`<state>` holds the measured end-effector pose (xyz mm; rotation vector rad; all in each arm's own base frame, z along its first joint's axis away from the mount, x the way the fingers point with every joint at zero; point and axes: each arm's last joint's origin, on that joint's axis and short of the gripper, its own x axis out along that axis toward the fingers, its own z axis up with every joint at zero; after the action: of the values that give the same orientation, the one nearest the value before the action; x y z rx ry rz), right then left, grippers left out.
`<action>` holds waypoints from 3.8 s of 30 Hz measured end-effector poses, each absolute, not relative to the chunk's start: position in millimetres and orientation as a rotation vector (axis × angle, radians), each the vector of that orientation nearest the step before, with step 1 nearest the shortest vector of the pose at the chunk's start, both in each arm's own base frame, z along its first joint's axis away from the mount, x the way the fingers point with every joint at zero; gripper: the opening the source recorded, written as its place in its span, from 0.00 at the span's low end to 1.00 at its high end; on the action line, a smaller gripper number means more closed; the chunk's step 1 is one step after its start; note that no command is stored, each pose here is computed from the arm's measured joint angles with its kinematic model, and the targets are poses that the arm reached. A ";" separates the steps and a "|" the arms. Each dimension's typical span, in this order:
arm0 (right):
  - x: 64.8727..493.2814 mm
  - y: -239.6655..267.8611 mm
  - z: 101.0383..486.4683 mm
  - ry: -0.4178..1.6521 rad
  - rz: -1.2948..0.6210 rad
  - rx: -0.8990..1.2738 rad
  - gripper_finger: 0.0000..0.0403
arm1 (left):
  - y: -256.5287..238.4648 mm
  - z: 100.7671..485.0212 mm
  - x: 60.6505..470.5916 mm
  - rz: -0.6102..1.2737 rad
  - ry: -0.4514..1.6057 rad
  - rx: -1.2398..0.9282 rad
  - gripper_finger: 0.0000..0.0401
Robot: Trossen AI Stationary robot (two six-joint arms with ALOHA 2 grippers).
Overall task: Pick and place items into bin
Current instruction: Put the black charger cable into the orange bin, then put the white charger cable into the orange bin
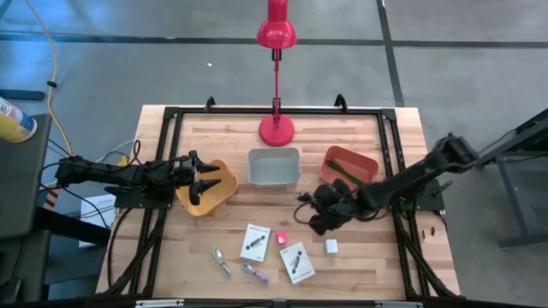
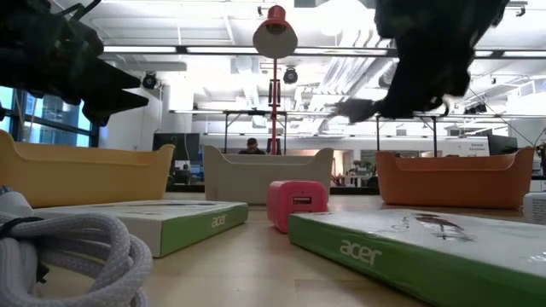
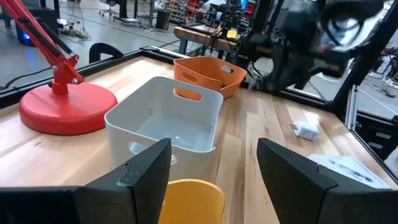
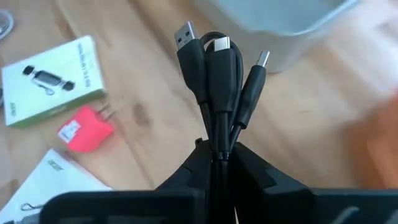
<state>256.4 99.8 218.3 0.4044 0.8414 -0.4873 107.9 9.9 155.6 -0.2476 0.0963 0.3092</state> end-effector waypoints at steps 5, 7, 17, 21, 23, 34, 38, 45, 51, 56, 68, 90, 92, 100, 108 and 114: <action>217.2 80.8 247.3 0.853 -0.597 0.403 0.11 | 10.0 155.6 107.9 0.311 0.094 -0.257 0.57; 201.0 73.2 255.2 0.875 -0.642 0.396 0.11 | 10.0 155.6 107.9 0.312 0.093 -0.264 0.57; 157.1 42.8 269.2 0.987 -0.831 0.340 0.11 | 10.3 155.8 107.8 0.325 0.086 -0.287 0.57; 159.9 34.7 268.1 0.996 -0.874 0.316 0.13 | 10.9 155.9 107.6 0.346 0.078 -0.302 0.57; 162.6 30.2 265.9 0.993 -0.902 0.304 0.11 | 10.9 155.9 107.6 0.349 0.076 -0.313 0.57; 156.8 12.3 209.9 1.072 -1.016 0.397 0.14 | 10.9 156.0 107.6 0.352 0.060 -0.404 0.57; 160.8 10.7 198.0 1.051 -0.966 0.389 0.13 | 10.9 155.9 107.6 0.352 0.060 -0.405 0.57; 162.5 0.8 190.4 1.073 -0.937 0.325 0.10 | 11.8 156.1 107.3 0.386 0.052 -0.402 0.57; 163.3 -7.2 190.4 1.105 -0.919 0.278 0.19 | 13.2 156.5 106.8 0.433 0.039 -0.388 0.57; 163.2 -13.2 190.4 1.132 -0.911 0.247 0.25 | 13.5 156.6 106.7 0.444 0.036 -0.386 0.57; 169.6 -17.9 204.2 1.015 -0.868 0.193 0.36 | 10.8 156.3 107.7 0.347 0.059 -0.392 0.57; 167.3 8.3 274.8 0.574 -0.440 0.250 0.36 | -2.5 228.8 110.8 -0.140 0.025 -0.385 0.57; 168.6 12.2 275.5 0.569 -0.393 0.279 0.36 | -3.5 238.4 114.7 -0.164 0.092 -0.376 0.57; 171.5 26.1 280.3 0.518 -0.297 0.307 0.34 | -17.2 256.3 152.9 -0.293 0.388 -0.296 0.57; 172.0 36.9 284.7 0.462 -0.265 0.347 0.34 | -56.7 238.0 194.5 -0.475 0.670 -0.172 0.57; 170.4 41.9 285.3 0.437 -0.297 0.355 0.35 | -86.4 216.9 211.9 -0.556 0.837 -0.054 0.57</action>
<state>170.4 41.9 285.3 0.3545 0.4374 -0.2967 211.9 -86.4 216.9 -0.0543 0.8374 -0.5559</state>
